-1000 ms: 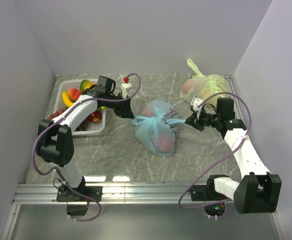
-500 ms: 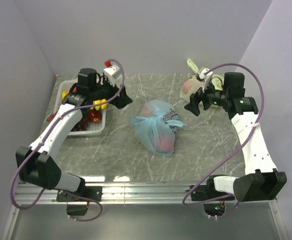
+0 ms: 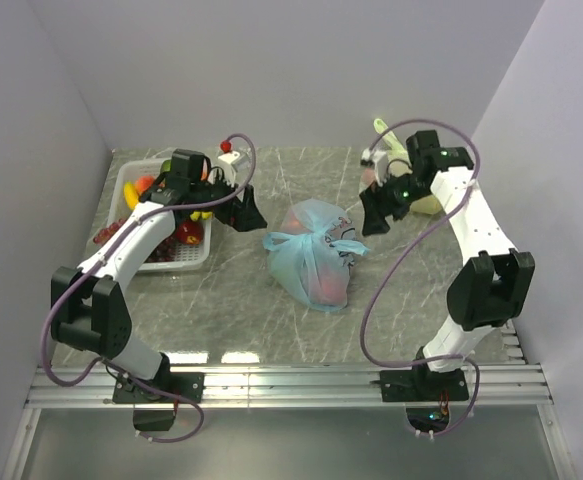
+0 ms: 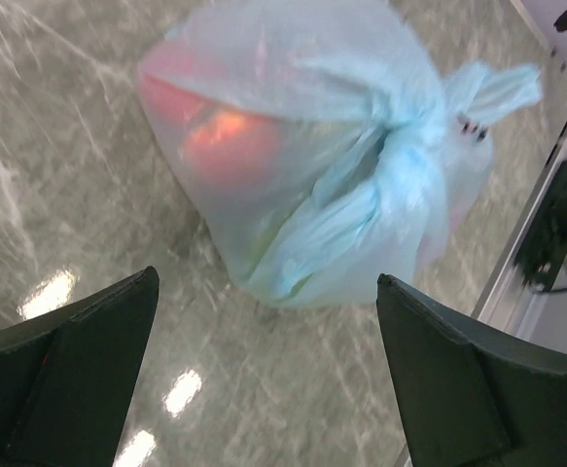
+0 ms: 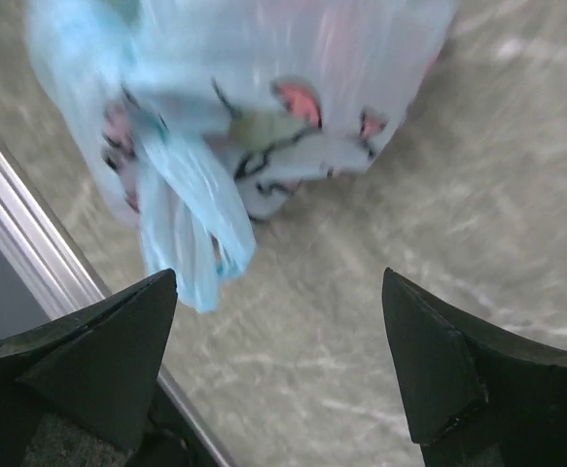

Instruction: Place the fake fruits into the plastic bag and tie a complex knot

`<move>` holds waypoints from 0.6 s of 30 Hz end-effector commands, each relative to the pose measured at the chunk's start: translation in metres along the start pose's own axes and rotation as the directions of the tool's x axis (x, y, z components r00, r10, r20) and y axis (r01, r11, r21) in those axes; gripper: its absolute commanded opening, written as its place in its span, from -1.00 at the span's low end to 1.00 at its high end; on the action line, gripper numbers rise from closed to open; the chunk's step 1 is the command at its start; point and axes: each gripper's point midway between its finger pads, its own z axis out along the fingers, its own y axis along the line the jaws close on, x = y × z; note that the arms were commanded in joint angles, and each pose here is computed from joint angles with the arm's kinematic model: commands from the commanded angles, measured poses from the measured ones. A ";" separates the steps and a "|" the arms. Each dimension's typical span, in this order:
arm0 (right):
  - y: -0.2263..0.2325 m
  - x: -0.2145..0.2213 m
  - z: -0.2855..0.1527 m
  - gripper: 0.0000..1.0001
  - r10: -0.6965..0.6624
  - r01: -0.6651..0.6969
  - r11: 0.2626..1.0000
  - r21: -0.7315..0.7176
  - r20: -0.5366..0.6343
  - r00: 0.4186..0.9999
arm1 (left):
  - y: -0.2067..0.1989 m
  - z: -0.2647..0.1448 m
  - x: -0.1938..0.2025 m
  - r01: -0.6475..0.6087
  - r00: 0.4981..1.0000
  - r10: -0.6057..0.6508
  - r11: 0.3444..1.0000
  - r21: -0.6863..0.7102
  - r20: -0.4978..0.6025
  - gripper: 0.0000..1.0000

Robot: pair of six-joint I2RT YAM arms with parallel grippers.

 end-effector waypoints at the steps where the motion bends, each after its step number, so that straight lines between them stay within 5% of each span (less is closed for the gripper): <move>1: 0.027 0.030 -0.001 0.84 -0.133 0.132 0.991 -0.022 -0.112 0.985 | 0.000 0.002 0.008 -0.095 0.995 0.095 0.995 0.036 -0.025 0.99; 8: 0.037 0.041 0.027 0.84 -0.278 0.285 0.958 0.028 -0.147 0.949 | 0.016 0.022 0.031 -0.102 0.986 0.112 0.991 0.083 -0.126 0.92; 14: 0.036 0.028 0.035 0.71 -0.186 0.189 0.982 0.020 -0.119 0.975 | 0.015 0.031 0.029 -0.115 0.987 0.125 0.988 0.104 -0.099 0.80; 18: 0.040 0.010 0.024 0.73 -0.002 0.001 1.000 -0.019 -0.044 0.999 | 0.010 0.032 0.028 -0.095 0.990 0.106 0.989 0.117 -0.092 0.77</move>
